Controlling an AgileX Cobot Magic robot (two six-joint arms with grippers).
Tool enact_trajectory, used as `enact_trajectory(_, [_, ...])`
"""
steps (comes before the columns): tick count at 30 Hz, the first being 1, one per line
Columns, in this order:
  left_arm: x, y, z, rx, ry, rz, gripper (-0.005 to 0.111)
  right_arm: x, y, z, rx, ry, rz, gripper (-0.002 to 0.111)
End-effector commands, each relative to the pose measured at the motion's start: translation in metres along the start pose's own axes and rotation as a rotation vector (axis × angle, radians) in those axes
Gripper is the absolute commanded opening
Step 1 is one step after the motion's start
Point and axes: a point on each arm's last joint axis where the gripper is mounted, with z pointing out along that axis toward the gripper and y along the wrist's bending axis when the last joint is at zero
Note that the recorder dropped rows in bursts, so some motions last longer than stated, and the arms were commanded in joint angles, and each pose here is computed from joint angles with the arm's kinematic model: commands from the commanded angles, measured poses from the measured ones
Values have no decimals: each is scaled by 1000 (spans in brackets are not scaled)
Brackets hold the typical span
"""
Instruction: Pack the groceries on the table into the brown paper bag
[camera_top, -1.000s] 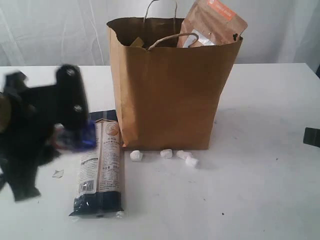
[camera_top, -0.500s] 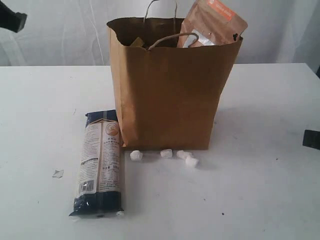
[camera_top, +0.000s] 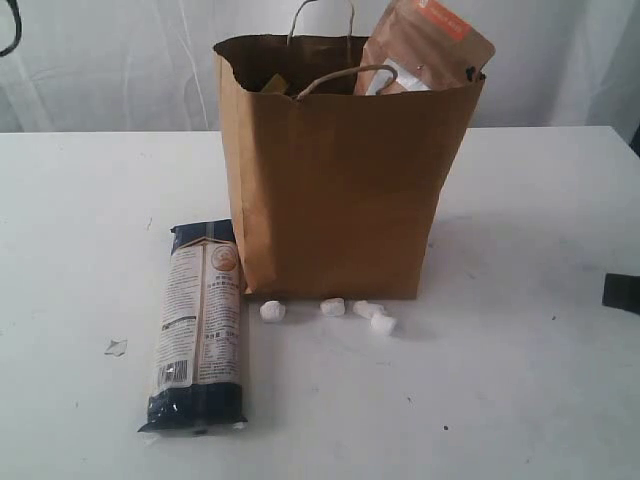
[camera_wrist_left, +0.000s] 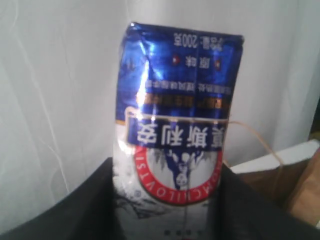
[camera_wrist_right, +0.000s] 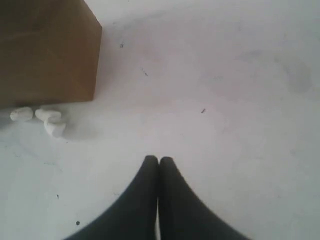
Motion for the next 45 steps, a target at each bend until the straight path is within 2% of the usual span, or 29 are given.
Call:
enact_trajectory(1, [-6,13,-2,-121,-31,-324,0,1,-1,1,3,9,-2,0])
enact_trajectory(4, [-3,17,0,-168,-30,-405,0,2,-1,1,2,13,-2,0])
enact_trajectory(6, [0,13,4,-115,-15,-380,0,3,-1,1,0,24,-2,0])
enact_trajectory(8, [3,6,8,-32,7,-280,0,4,0,1,-2,34,-2,0])
enact_trajectory(9, [6,-1,12,47,20,-164,0,4,0,1,-2,36,-2,0])
enact_trajectory(12, [12,-15,17,228,10,10,0,5,0,0,-5,50,-2,0])
enact_trajectory(18, [25,-29,31,425,-62,105,0,6,0,0,-8,66,-2,0])
enact_trajectory(22, [33,-32,43,489,-144,89,0,7,0,0,-9,71,-2,0])
enact_trajectory(28, [48,-24,64,447,-202,-57,0,7,0,0,-9,70,-2,0])
enact_trajectory(34, [56,-32,73,597,-278,-89,0,7,0,0,-9,70,-2,0])
enact_trajectory(38, [62,-33,80,619,-268,-90,0,6,0,0,-8,65,-2,0])
enact_trajectory(40, [64,-37,82,663,-243,-34,7,6,0,0,-8,65,-2,0])
enact_trajectory(42, [66,-41,83,711,-212,36,25,6,0,0,-8,65,-2,0])
enact_trajectory(43, [68,-45,85,737,-201,69,40,6,0,0,-7,63,-2,0])
enact_trajectory(44, [68,-45,86,741,-197,78,47,6,0,0,-7,63,-2,0])
enact_trajectory(45, [71,-47,88,746,-189,81,60,6,0,0,-7,63,-2,0])
